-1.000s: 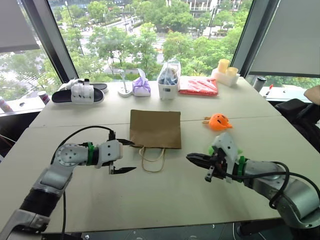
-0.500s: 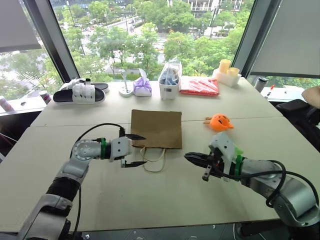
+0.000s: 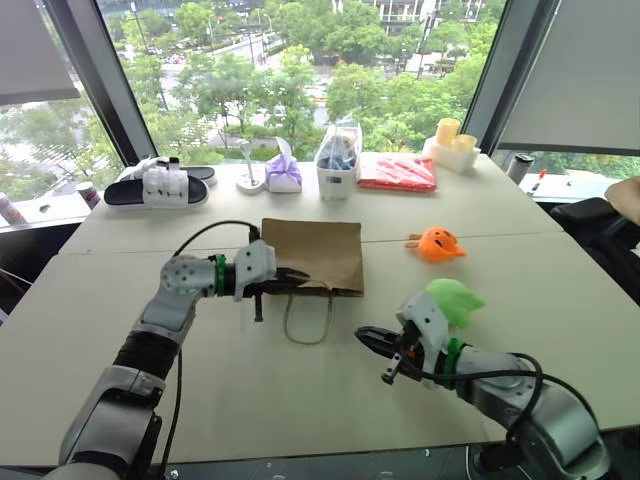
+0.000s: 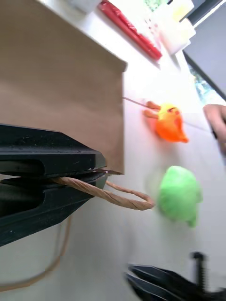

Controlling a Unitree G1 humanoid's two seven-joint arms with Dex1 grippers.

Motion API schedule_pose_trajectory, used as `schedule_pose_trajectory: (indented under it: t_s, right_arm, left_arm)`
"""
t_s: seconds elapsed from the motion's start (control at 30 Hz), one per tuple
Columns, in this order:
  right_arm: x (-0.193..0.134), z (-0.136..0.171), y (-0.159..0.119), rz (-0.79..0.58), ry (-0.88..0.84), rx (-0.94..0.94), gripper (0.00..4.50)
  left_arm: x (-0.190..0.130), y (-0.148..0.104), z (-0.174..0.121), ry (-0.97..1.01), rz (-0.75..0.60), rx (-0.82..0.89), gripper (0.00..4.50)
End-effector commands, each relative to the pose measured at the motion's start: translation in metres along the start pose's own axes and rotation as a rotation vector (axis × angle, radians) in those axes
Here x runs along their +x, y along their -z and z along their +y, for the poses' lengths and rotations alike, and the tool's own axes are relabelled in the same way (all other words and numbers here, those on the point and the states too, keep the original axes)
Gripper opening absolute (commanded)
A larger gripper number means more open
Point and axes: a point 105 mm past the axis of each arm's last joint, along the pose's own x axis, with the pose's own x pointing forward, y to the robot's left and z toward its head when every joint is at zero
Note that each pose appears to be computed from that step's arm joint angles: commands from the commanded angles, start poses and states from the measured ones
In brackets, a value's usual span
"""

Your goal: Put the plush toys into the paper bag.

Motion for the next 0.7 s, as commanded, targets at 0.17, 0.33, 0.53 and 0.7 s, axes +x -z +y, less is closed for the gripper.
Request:
schedule_pose_trajectory:
  t_s: [0.17,0.33,0.53,0.7]
  right_arm:
    - [0.061,-0.002,0.001,-0.069,0.14,-0.014,0.13]
    - [0.091,-0.018,0.004,-0.092,0.24,-0.079,0.13]
    - [0.118,-0.028,0.023,-0.048,0.269,-0.116,0.13]
    - [0.122,-0.022,0.042,0.009,0.205,-0.14,0.13]
  left_arm:
    - [-0.003,-0.036,0.002,-0.014,-0.076,-0.086,0.05]
    - [-0.005,-0.048,-0.005,-0.014,-0.091,-0.148,0.05]
    - [-0.011,-0.063,0.004,-0.097,-0.145,-0.223,0.05]
    - [-0.024,-0.09,0.059,-0.318,-0.262,-0.252,0.05]
